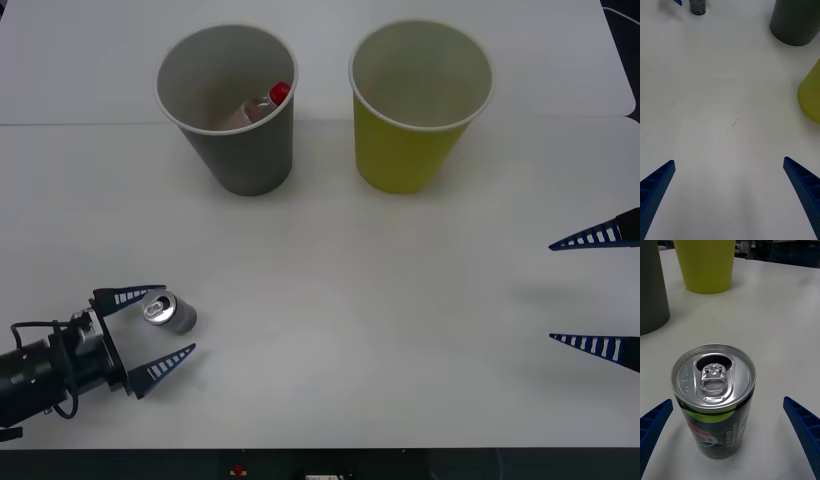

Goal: Put the can into the green bin and the plastic bottle into the gray bin

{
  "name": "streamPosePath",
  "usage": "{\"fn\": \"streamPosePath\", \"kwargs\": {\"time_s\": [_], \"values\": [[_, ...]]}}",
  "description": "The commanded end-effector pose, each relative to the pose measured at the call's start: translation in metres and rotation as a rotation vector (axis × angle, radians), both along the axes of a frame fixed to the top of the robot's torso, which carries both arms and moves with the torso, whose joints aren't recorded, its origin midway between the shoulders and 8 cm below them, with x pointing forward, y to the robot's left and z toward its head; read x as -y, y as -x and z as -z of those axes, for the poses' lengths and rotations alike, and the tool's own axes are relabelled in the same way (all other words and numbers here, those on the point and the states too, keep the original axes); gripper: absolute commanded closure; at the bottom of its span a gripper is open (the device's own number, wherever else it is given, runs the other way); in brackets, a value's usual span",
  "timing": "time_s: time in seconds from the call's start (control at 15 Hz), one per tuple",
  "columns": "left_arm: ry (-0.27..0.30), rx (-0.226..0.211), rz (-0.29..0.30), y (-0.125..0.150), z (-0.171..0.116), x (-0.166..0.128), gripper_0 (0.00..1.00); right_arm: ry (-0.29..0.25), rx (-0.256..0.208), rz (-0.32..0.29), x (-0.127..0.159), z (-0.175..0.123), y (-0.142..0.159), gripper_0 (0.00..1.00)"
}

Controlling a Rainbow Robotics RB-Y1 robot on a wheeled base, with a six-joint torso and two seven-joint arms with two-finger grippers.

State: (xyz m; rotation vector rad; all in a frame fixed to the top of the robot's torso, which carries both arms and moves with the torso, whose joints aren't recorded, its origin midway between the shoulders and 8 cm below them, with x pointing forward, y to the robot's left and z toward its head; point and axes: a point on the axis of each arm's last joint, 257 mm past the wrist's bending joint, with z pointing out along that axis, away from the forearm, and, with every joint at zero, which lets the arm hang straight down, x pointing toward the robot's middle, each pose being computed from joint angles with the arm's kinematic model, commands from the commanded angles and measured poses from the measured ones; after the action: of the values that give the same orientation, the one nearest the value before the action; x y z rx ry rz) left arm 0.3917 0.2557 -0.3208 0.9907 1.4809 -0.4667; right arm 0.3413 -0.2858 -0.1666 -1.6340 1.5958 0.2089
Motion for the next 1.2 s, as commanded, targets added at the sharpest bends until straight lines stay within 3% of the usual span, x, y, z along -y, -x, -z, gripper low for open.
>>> {"fn": "streamPosePath", "kwargs": {"time_s": [0.07, 0.2, 0.27, 0.33, 0.4, 1.2], "values": [[0.007, 0.005, -0.003, -0.007, 0.001, 0.011, 0.0, 0.0, 0.0, 0.0, 0.0, 0.0, 0.0, 0.0], [0.003, 0.008, 0.001, -0.01, 0.002, 0.016, 0.0, 0.0, 0.0, 0.0, 0.0, 0.0, 0.0, 0.0], [0.004, 0.01, 0.001, -0.011, 0.001, 0.017, 0.1, 0.0, 0.0, 0.0, 0.0, 0.0, 0.0, 0.0], [0.004, 0.008, 0.002, -0.01, 0.002, 0.017, 0.87, 0.0, 0.0, 0.0, 0.0, 0.0, 0.0, 0.0], [0.002, 0.011, 0.004, -0.01, 0.002, 0.018, 1.0, 0.0, 0.0, 0.0, 0.0, 0.0, 0.0, 0.0], [0.012, 0.024, 0.049, -0.008, -0.011, 0.034, 1.0, 0.0, 0.0, 0.0, 0.0, 0.0, 0.0, 0.0]]}}
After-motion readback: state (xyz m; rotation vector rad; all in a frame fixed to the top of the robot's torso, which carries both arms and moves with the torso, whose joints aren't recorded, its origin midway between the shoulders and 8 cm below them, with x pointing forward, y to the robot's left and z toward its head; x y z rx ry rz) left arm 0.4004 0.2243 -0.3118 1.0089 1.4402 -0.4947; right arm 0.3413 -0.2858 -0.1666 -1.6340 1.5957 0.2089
